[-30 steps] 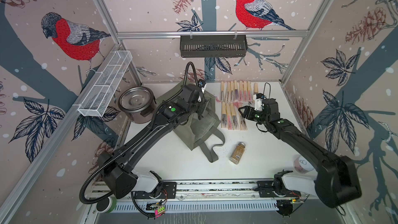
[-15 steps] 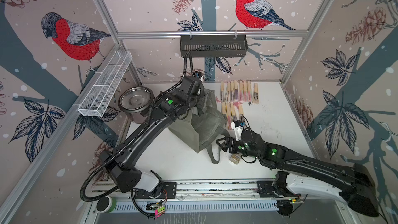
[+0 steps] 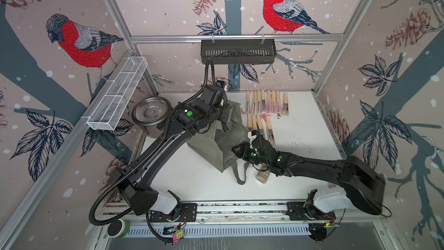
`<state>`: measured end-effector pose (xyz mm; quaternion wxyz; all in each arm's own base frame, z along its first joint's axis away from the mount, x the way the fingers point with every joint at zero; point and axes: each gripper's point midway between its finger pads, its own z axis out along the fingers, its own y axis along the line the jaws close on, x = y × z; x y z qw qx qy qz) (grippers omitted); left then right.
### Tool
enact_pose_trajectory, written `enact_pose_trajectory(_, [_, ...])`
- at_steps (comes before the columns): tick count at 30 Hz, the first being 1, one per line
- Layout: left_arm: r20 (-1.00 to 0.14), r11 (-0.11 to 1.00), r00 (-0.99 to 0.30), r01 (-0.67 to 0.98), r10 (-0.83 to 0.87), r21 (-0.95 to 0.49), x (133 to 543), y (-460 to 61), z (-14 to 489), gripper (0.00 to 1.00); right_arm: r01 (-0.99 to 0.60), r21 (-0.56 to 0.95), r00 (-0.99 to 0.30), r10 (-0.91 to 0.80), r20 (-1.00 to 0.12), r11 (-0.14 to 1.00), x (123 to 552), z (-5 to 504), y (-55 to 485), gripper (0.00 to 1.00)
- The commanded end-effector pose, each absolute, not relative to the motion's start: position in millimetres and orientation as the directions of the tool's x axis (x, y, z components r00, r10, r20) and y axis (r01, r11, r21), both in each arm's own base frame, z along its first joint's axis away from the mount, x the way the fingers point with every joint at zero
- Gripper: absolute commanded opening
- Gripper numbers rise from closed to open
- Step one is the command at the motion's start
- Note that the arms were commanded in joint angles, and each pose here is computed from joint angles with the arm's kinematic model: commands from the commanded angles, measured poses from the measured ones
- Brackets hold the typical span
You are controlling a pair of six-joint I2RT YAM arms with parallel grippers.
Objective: Take out the folding fans from the tote bags
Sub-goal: Place the canvas bag at the center of the board.
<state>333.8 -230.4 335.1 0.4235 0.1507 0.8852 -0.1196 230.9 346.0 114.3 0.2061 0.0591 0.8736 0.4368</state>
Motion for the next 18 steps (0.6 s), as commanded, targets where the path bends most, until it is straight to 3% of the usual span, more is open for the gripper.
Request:
enact_pose_trajectory(1, [-0.790, 0.938, -0.600, 0.331, 0.126, -0.102, 337, -223, 341, 0.00, -0.147, 0.843, -0.929, 0.220, -0.297, 0.518, 236, 139, 373, 0.22])
enact_pose_trajectory(3, [-0.785, 0.947, -0.611, 0.301, 0.103, -0.110, 345, -210, 341, 0.00, -0.215, 0.800, -0.900, 0.203, -0.385, 0.560, 250, 169, 371, 0.08])
enact_pose_trajectory(9, [-0.778, 0.958, -0.628, 0.209, -0.022, -0.196, 372, -172, 340, 0.00, -0.329, 0.732, -0.859, 0.133, -0.494, 0.597, 300, 251, 366, 0.06])
enact_pose_trajectory(18, [-0.723, 0.958, -0.686, 0.149, -0.079, -0.246, 380, -153, 290, 0.00, -0.332, 0.686, -0.877, 0.057, -0.478, 0.647, 351, 238, 367, 0.06])
